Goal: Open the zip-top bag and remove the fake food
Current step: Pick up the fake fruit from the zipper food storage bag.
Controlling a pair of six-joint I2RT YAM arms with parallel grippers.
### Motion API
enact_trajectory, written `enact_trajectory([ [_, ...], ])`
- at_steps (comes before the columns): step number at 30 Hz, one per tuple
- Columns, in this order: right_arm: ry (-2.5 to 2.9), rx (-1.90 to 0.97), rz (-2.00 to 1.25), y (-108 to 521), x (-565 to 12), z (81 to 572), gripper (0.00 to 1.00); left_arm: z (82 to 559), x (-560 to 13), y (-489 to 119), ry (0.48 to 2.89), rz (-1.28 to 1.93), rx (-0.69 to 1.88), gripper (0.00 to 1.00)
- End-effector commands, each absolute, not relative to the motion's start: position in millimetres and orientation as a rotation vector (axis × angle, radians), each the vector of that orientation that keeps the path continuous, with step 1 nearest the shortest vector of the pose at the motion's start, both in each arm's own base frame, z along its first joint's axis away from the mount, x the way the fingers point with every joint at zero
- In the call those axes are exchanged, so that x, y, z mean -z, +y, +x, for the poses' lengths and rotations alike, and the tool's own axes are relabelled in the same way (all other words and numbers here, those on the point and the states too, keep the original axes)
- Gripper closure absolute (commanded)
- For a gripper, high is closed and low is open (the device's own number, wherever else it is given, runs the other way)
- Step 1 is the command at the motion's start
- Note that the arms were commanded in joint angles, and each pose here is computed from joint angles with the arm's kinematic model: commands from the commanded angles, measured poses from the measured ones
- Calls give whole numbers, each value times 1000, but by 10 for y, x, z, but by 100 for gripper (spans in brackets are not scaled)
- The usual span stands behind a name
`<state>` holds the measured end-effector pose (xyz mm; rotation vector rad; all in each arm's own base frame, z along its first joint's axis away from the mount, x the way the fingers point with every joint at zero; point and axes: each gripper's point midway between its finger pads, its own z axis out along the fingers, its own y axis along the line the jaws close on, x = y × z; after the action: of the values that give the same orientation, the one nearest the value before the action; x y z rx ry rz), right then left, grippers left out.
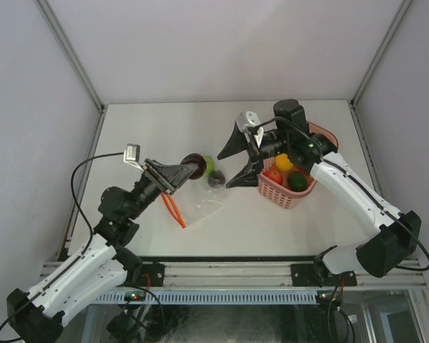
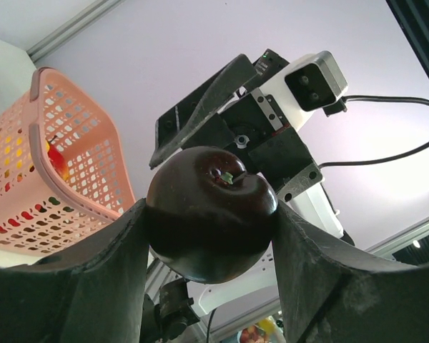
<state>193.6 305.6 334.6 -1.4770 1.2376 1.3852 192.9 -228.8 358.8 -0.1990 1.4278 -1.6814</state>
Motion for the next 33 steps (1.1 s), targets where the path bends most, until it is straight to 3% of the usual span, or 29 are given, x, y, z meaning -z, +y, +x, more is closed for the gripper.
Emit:
enact_trajectory([
  [1,1233,-1360,-1427,3119,-3513,1936,5,1885,-3700,-2314,1374,-187,1724,82],
  [23,1285,-1292,-1361,3401,-3381,1991,4,1990,-3428,-2665,1506,-250,1796,83],
  [26,1281,-1280,-1379,3437,-3339,1963,7,1990,-3437,-2660,1503,-260,1801,83],
  [33,1260,-1255,-1420,3479,-3273,1923,31,1986,-3425,-2641,1500,-278,1806,82],
])
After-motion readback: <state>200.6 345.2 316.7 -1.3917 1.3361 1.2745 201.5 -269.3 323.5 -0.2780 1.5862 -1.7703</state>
